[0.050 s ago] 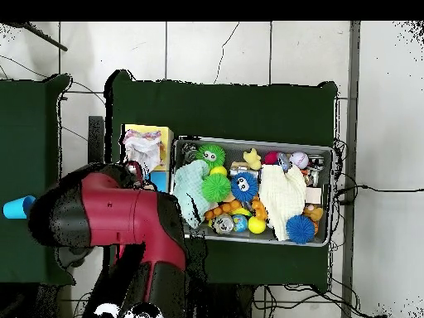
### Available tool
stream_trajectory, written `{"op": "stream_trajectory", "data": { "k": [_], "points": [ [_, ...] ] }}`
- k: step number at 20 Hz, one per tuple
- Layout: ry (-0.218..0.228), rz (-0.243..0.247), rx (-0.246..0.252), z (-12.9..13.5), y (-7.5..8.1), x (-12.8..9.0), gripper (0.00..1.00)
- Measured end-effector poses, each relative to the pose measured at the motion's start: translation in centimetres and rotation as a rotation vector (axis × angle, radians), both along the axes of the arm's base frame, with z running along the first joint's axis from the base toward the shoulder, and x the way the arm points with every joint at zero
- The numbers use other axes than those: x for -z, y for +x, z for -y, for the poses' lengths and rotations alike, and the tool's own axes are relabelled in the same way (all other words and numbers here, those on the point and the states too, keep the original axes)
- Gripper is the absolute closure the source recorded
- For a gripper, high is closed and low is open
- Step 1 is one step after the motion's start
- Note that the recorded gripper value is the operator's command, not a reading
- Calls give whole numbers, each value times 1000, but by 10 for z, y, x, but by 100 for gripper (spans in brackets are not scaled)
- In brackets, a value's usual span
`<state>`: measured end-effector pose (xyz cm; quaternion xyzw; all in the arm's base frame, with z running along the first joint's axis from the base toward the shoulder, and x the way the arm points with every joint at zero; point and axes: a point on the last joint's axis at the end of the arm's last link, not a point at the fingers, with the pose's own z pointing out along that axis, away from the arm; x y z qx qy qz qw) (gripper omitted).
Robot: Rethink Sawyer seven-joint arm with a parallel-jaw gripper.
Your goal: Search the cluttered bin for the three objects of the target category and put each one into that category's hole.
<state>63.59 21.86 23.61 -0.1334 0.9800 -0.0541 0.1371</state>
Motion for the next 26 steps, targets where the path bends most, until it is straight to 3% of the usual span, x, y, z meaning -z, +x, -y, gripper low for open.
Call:
{"op": "stream_trajectory", "data": {
  "k": [11,18,26],
  "points": [
    [-10,49,24,22,14,8,100],
    [-18,70,17,21,17,20,100],
    [-23,67,12,21,17,29,100]
  ]
}}
